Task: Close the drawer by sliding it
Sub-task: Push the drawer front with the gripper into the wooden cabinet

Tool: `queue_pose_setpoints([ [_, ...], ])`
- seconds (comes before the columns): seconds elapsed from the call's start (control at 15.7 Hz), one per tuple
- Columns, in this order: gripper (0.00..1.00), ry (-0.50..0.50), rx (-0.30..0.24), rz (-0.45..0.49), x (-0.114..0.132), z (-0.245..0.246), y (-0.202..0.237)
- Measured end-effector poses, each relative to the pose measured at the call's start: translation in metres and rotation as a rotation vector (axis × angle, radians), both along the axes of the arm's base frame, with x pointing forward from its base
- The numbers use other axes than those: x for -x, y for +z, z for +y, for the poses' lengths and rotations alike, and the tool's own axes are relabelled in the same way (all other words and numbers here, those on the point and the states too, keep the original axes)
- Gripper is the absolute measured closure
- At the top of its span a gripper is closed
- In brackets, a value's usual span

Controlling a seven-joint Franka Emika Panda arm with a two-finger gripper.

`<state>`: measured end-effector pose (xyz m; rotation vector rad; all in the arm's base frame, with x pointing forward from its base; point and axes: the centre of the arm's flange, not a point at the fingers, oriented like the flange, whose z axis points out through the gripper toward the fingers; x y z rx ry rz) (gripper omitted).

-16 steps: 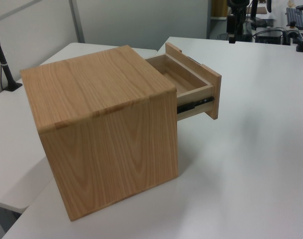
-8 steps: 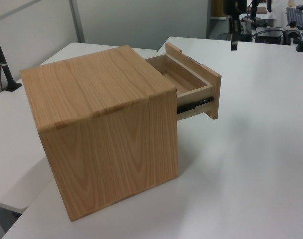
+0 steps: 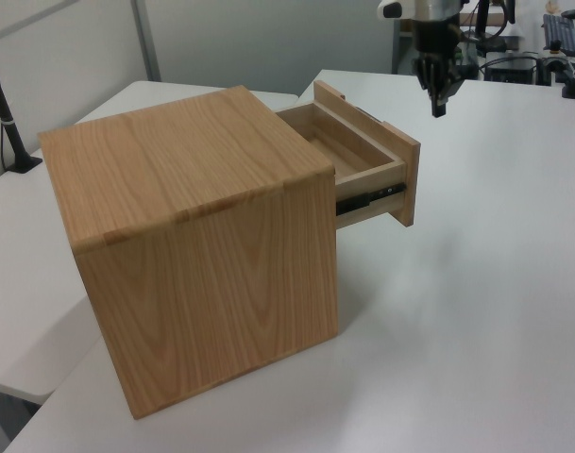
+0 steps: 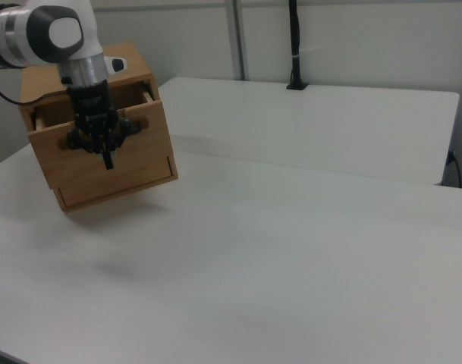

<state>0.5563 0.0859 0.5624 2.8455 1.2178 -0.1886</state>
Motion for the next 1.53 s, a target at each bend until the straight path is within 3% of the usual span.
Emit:
queue_pose_setpoints([
  [0.45, 0.99, -0.052, 0.02, -0.083, -0.044, 0.044, -0.045],
  [0.76, 0.99, -0.075, -0.035, -0.122, -0.075, 0.079, -0.044],
  [1.02, 0.99, -0.132, -0.09, -0.226, -0.091, 0.108, -0.051],
  [1.53, 0.99, -0.163, -0.127, -0.341, -0.111, 0.168, -0.078],
])
